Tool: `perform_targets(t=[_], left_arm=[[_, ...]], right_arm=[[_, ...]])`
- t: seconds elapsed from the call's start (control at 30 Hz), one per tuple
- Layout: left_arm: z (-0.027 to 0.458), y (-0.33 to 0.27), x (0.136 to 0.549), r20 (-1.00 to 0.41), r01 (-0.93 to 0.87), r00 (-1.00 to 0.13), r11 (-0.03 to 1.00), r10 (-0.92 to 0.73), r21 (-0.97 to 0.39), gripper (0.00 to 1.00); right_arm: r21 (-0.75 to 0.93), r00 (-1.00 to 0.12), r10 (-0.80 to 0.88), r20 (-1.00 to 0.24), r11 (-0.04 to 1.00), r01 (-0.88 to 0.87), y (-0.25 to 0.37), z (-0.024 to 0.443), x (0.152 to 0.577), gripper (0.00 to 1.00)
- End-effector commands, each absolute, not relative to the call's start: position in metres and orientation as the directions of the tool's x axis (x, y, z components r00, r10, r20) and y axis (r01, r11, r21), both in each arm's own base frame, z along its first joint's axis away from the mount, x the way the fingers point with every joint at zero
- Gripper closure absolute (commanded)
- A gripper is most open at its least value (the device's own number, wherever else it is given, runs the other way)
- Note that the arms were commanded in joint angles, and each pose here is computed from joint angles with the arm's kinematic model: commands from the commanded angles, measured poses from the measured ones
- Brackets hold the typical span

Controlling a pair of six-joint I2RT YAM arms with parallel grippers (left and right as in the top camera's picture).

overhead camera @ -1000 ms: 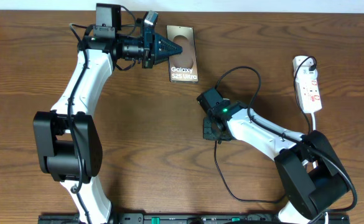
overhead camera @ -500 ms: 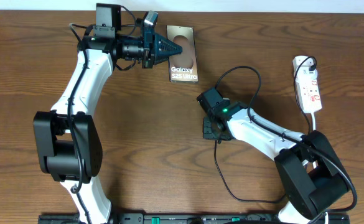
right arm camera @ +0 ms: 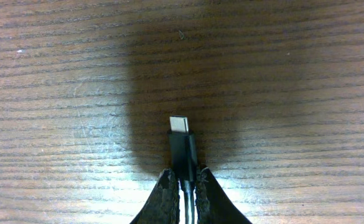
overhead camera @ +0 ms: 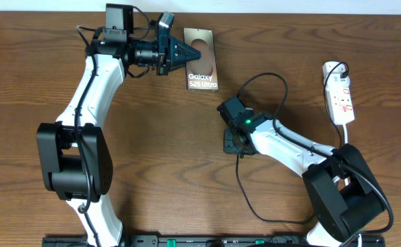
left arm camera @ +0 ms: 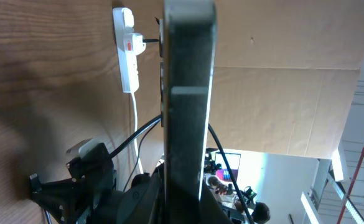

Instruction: Plug charger to phone and switch on socket

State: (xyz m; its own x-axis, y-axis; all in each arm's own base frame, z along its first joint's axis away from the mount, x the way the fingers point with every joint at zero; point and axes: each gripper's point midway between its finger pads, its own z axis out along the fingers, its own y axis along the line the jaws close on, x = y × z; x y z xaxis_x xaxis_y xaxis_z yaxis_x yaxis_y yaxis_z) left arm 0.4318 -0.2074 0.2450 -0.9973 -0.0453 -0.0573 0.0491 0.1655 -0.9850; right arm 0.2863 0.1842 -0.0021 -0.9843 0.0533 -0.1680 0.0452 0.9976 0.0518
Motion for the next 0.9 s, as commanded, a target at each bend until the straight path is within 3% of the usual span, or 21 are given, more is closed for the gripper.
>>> perform_targets(t=[0.0,0.53,0.7,0.87], left_arm=[[0.254,-0.208,0.427,-0.071,0.068,-0.997,0.128,-0.016,-0.989,0.93],[0.254,-0.208,0.427,-0.077,0.074,-0.997,0.127,-0.016,-0.989,0.93],[0.276,-0.210,0.421,-0.194,0.195,-0.980,0.029,0.051,-0.980,0.93],[0.278,-0.210,0.422,-0.212,0.213,-0.976,0.024,0.053,-0.977,0.93]], right_arm=[[0.032,-0.987,0.056,-0.153,0.998,0.051,0.181,-0.008,0.280,0.94],[0.082,-0.980,-0.017,-0.196,0.996,-0.034,0.192,0.011,0.288,0.99],[0.263,-0.955,-0.077,-0.287,0.952,-0.156,0.218,0.073,0.284,0.99],[0.380,-0.911,-0.118,-0.395,0.882,-0.279,0.225,0.141,0.263,0.99]])
